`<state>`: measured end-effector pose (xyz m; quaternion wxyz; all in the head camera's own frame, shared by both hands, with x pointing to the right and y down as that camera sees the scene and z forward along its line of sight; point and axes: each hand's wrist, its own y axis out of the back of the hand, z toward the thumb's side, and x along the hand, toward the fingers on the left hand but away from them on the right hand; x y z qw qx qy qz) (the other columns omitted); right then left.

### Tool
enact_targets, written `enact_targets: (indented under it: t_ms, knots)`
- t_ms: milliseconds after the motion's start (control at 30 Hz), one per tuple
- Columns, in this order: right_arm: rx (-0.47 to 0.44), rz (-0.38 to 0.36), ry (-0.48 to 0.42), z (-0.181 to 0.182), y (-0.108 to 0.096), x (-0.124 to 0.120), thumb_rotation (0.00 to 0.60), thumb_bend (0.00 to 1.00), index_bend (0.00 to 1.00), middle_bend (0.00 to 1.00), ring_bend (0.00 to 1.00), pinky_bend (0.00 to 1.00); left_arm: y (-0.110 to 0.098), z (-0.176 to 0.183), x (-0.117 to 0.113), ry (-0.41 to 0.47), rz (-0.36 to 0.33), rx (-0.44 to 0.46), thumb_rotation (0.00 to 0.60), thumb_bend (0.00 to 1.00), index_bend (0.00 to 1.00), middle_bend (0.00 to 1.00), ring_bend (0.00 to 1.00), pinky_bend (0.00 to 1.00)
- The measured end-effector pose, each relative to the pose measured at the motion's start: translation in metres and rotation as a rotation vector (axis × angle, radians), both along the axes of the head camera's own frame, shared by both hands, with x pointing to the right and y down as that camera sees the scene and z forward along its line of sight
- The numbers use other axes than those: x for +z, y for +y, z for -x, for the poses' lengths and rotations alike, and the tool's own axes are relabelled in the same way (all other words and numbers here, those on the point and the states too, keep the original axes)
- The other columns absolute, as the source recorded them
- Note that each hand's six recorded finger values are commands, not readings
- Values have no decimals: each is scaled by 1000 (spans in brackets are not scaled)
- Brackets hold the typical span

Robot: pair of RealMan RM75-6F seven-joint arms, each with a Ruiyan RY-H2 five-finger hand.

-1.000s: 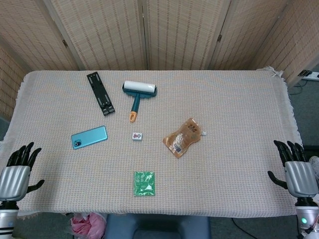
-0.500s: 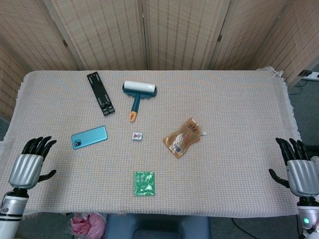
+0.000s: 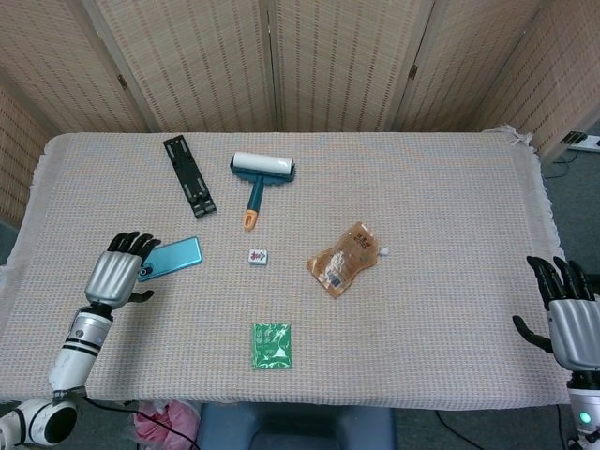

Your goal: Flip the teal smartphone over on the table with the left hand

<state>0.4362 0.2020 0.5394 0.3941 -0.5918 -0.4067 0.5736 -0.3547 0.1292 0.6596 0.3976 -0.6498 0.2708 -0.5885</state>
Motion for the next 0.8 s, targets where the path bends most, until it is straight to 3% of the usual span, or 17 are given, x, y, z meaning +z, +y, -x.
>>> enact_targets:
  t_ms: [200, 367, 800]
  knots:
    - [4, 11, 3, -1, 0, 2, 600, 156, 84, 119, 76, 85, -12, -7, 32, -47, 35, -30, 600, 138, 267, 276, 178, 146]
    - [4, 17, 7, -1, -1, 4, 600, 156, 84, 120, 75, 85, -16, -12, 53, -83, 55, -55, 600, 213, 278, 288, 182, 146]
    - [11, 37, 12, -2, 0, 8, 600, 156, 84, 119, 76, 85, -15, -21, 77, -216, 100, -68, 600, 226, 262, 288, 182, 146]
